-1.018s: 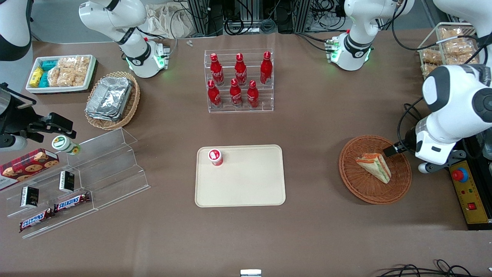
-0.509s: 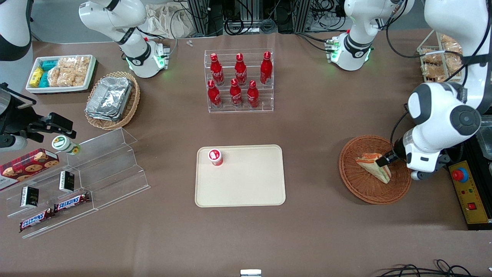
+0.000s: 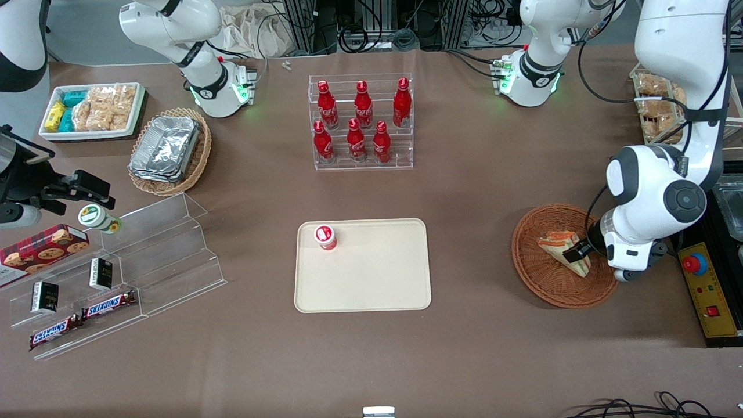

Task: Place sandwich from basket to tray
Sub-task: 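Lower the left gripper and close it on the wrapped sandwich, then lift the sandwich out of the basket with the left gripper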

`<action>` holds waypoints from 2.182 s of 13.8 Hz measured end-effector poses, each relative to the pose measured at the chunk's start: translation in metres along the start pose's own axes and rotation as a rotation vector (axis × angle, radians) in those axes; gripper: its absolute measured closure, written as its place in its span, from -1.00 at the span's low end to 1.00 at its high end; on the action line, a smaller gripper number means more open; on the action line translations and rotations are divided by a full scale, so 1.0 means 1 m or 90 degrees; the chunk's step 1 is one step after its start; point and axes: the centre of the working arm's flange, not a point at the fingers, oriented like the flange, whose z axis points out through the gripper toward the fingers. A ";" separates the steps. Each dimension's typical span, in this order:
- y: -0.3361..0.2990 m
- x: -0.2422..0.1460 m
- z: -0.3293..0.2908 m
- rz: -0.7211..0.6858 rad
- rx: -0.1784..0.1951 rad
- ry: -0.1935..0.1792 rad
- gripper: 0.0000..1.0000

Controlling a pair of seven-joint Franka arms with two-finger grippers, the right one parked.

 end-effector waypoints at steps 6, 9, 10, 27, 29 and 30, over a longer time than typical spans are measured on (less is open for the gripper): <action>-0.003 0.003 0.030 -0.032 -0.003 -0.019 -0.99; -0.005 0.002 0.039 -0.048 -0.006 -0.013 -0.97; -0.006 0.001 0.042 -0.052 -0.006 -0.014 -0.96; 0.012 0.003 -0.058 -0.094 0.020 -0.058 0.22; 0.019 0.003 -0.119 -0.088 0.033 -0.079 0.22; 0.023 0.001 -0.143 -0.082 0.036 -0.085 0.23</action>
